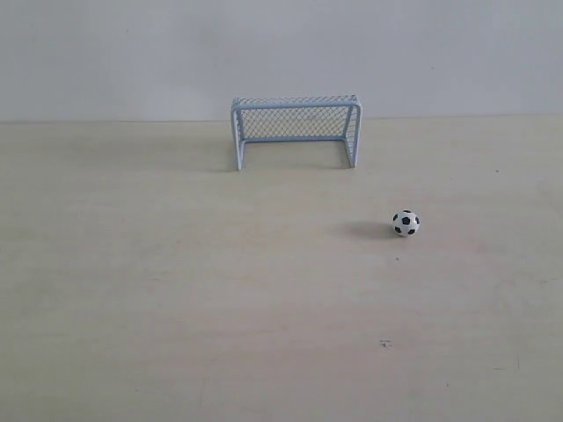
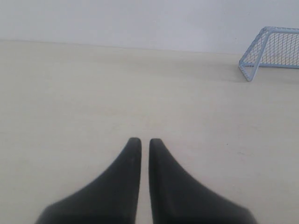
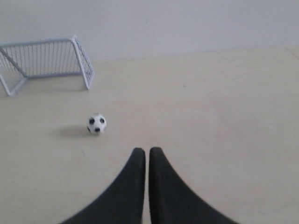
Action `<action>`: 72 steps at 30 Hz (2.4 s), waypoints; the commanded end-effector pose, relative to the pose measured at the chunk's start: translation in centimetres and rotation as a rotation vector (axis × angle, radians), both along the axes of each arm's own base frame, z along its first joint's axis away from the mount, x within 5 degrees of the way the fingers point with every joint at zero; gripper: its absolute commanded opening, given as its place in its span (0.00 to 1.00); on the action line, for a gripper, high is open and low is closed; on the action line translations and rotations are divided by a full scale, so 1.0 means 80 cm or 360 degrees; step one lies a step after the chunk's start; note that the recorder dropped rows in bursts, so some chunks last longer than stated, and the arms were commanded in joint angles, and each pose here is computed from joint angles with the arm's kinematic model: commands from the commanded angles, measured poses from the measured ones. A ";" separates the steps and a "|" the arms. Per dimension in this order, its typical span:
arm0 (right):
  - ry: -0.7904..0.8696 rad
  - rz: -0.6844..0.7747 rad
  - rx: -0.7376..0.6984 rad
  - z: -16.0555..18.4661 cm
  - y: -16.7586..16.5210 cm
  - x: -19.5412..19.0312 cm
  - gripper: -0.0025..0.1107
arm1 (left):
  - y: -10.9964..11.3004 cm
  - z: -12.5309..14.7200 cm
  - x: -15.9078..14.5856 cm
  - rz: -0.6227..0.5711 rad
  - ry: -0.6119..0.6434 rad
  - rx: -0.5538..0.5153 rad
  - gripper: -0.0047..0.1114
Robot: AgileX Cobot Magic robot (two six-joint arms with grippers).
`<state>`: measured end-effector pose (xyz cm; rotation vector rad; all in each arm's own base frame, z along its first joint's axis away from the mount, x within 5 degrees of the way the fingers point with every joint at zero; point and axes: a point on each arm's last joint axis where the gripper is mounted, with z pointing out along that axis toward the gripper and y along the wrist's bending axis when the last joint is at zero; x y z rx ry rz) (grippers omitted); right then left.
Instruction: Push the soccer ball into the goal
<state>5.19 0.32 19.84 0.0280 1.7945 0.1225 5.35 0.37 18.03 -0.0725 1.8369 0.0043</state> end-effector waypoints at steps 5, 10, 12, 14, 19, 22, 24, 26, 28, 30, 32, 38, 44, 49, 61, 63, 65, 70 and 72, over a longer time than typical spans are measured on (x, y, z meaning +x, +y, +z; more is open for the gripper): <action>-0.0352 0.0018 0.0112 0.100 0.000 -0.025 0.02 | 0.000 0.003 0.000 0.0003 -0.0028 -0.0006 0.09; -0.0459 0.0024 0.0131 0.124 0.000 -0.035 0.02 | 0.000 0.003 0.000 0.0003 -0.0028 -0.0006 0.09; -0.0493 0.0024 0.0134 0.127 0.000 -0.035 0.02 | 0.000 0.003 0.000 0.0003 -0.0028 -0.0006 0.09; -0.0514 0.0025 0.0139 0.128 0.000 -0.035 0.02 | 0.000 0.003 0.000 0.0003 -0.0028 -0.0006 0.09; -0.0590 0.0029 0.0213 0.134 0.000 -0.036 0.02 | 0.000 0.003 0.000 0.0003 -0.0028 -0.0006 0.09; -0.0596 0.0034 0.0238 0.136 0.000 -0.037 0.02 | 0.000 0.003 0.000 0.0003 -0.0028 -0.0006 0.09; -0.0636 0.0036 0.0181 0.139 0.000 -0.038 0.02 | 0.000 0.003 0.000 0.0003 -0.0028 -0.0006 0.09; -0.0628 0.0037 0.0114 0.141 0.000 -0.036 0.02 | 0.000 0.003 0.000 0.0003 -0.0028 -0.0006 0.09; -0.0498 0.0041 0.0089 0.141 0.001 -0.025 0.02 | 0.000 0.003 0.000 0.0003 -0.0028 -0.0006 0.09; -0.0324 0.0059 0.0070 0.141 0.004 -0.010 0.02 | 0.000 0.003 0.000 0.0003 -0.0028 -0.0006 0.09; -0.0169 0.0103 0.0024 0.143 0.008 0.008 0.02 | 0.000 0.003 0.000 0.0004 -0.0025 -0.0006 0.09; 0.0187 0.0279 -0.0325 0.162 0.019 0.081 0.02 | 0.000 0.003 0.000 0.0004 -0.0025 -0.0006 0.09; 0.0614 0.0699 -0.0933 0.153 0.029 0.159 0.02 | 0.000 0.003 0.000 0.0004 -0.0025 -0.0006 0.09; 0.0744 0.1274 -0.1552 0.142 0.036 0.210 0.02 | 0.000 0.003 0.000 0.0004 -0.0025 -0.0006 0.09; 0.0664 0.1904 -0.2161 0.122 0.046 0.349 0.02 | 0.000 0.003 0.000 0.0003 -0.0030 -0.0006 0.09; 0.0677 0.1966 -0.2198 0.108 0.046 0.366 0.02 | 0.000 0.003 0.000 0.0003 -0.0030 -0.0006 0.09; 0.0665 0.2012 -0.2250 0.090 0.047 0.384 0.02 | 0.000 0.003 0.000 0.0003 -0.0030 -0.0006 0.09; 0.0696 0.2190 -0.2394 0.041 0.046 0.406 0.02 | 0.000 0.003 0.000 0.0003 -0.0030 -0.0006 0.09; 0.0682 0.2216 -0.2434 0.036 0.051 0.409 0.02 | 0.000 0.003 0.000 0.0004 -0.0026 -0.0006 0.09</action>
